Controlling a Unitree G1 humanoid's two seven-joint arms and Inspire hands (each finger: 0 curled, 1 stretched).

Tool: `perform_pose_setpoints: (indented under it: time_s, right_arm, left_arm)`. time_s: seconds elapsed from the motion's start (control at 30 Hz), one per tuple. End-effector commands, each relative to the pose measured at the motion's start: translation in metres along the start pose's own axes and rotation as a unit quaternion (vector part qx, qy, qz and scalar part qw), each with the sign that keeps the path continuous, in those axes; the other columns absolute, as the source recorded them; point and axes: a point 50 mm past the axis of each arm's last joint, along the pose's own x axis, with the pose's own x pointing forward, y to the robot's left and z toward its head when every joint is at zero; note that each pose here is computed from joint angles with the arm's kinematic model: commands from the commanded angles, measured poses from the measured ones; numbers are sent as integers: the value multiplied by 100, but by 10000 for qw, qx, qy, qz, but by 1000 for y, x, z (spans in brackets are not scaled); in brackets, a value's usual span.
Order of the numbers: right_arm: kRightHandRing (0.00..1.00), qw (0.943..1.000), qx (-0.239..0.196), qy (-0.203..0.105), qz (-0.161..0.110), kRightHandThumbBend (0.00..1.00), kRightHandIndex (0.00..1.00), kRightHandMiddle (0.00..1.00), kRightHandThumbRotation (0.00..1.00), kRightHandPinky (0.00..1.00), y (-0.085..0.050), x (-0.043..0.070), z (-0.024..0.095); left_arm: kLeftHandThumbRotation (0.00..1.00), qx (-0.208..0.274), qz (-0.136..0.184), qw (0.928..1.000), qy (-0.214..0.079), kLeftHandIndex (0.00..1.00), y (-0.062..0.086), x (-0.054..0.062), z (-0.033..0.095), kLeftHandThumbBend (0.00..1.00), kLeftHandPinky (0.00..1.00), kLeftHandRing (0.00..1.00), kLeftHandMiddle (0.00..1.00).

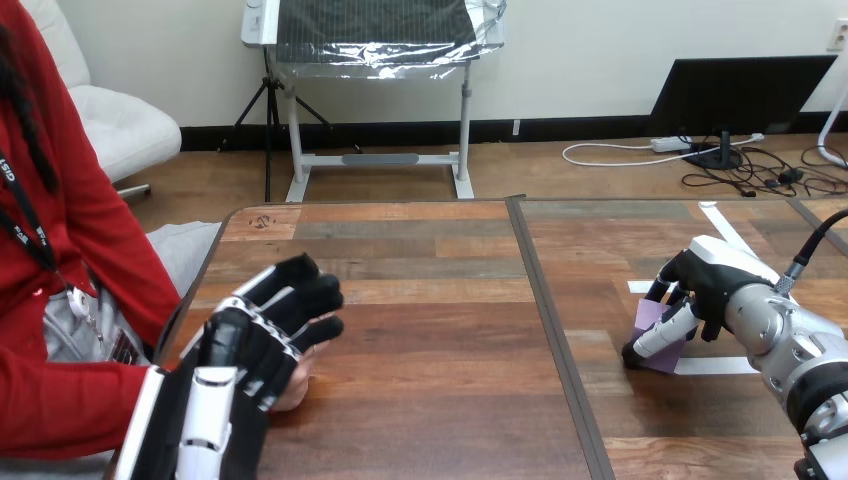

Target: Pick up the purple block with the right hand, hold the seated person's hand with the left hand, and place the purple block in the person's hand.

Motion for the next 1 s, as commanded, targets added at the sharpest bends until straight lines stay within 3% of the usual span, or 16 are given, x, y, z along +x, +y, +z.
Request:
perform_pose_setpoints:
  time_s: [0.0,0.07,0.2,0.37,0.5,0.53,0.77,0.83,0.97]
  right_arm:
    - [49,9989,57,-287,-359,79,53,54,0,42,-16,0,14]
    - [49,9988,75,-321,-371,79,53,54,0,43,-17,0,14]
    - [49,9981,164,-428,-407,80,53,54,0,43,-18,0,13]
    - [49,9973,232,-506,-469,80,54,54,0,44,-20,-1,14]
    - [49,9960,228,-661,-561,80,53,54,0,44,-22,-2,15]
    - [49,9956,234,-696,-579,81,53,53,0,45,-22,-2,15]
    - [49,9923,318,-978,-689,82,52,53,0,45,-26,-4,16]
    - [49,9920,309,-998,-701,82,52,53,0,46,-27,-4,15]
    - [49,9912,322,-1050,-737,82,52,53,0,46,-28,-5,15]
  left_arm:
    - [84,242,28,9987,-457,74,5,14,8,31,69,75,74]
    - [82,373,11,9982,-473,74,8,15,9,31,68,75,74]
    - [78,1193,16,9913,-562,72,18,19,14,28,67,74,73]
    - [65,1860,-53,9811,-524,71,28,23,20,31,64,73,71]
    - [56,2778,-185,9595,-424,71,39,26,27,42,65,73,72]
    - [51,2913,-198,9556,-408,71,40,26,29,50,66,74,73]
    - [39,3607,-224,9319,-313,74,49,30,38,73,70,77,78]
    - [36,3880,-236,9208,-315,75,51,32,41,81,70,78,79]
    - [31,4200,-220,9066,-346,76,53,36,45,90,70,79,80]
